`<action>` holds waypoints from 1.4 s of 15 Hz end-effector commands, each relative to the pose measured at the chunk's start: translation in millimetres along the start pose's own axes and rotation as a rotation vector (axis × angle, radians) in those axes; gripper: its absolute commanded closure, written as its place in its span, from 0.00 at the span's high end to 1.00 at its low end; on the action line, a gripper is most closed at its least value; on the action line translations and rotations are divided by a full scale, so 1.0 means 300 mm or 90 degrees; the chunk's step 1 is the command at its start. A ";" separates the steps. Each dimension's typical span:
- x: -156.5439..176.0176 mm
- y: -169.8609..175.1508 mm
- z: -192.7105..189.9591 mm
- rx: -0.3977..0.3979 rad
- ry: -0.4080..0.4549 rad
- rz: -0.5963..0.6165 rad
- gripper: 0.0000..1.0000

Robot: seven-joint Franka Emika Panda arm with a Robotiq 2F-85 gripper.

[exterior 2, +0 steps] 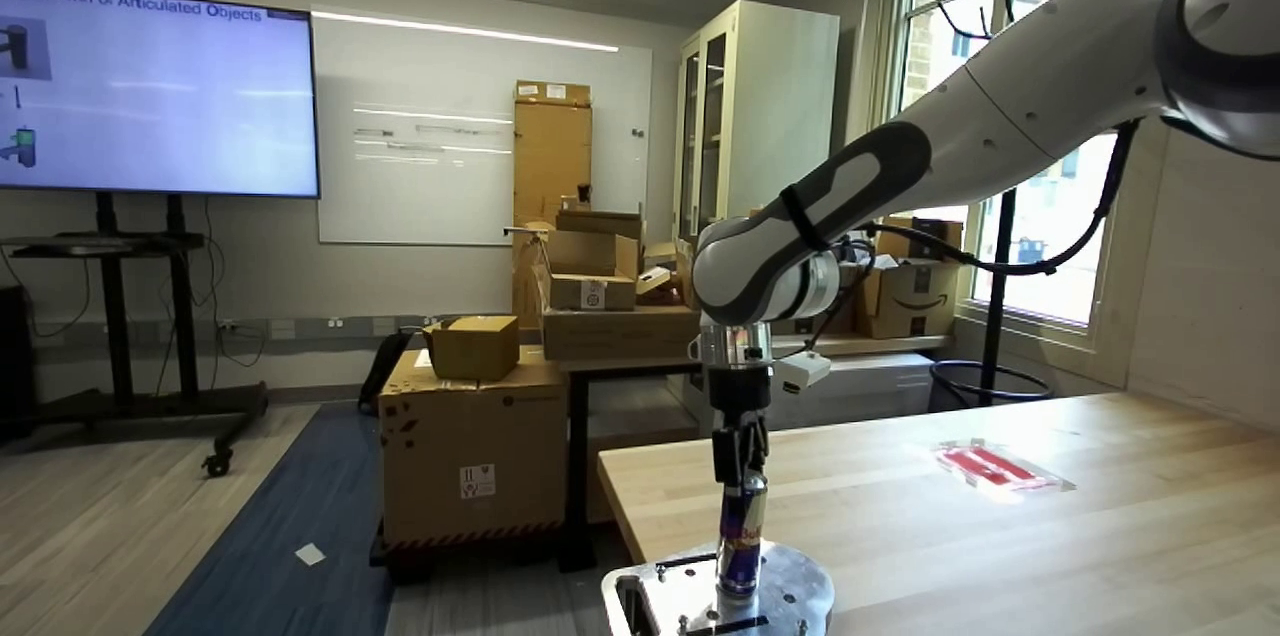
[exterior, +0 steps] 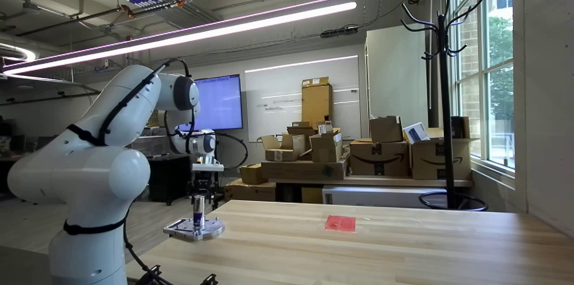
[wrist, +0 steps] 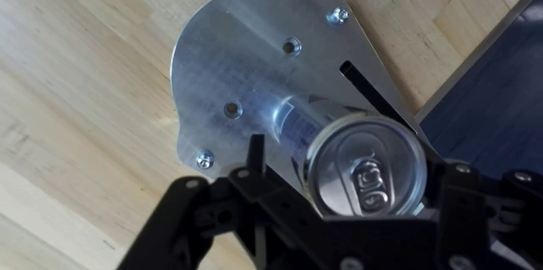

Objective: Put the red bull can on the metal object

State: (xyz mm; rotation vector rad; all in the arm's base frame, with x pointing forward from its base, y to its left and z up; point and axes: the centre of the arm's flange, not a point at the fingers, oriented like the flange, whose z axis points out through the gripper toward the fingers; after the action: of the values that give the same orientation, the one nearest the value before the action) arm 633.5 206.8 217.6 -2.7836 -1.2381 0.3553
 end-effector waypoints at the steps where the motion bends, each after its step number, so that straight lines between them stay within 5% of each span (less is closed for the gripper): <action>1: -0.055 0.017 -0.078 0.016 0.018 -0.007 1.00; 11: -0.422 0.048 -0.512 -0.050 0.123 0.059 1.00; 17: -0.693 0.224 -0.482 -0.006 0.152 0.190 1.00; 21: -0.809 0.298 -0.443 -0.027 0.167 0.267 1.00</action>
State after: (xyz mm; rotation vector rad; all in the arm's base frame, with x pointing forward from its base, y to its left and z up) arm 591.0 -10.3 374.6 -2.9509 -0.6958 0.0525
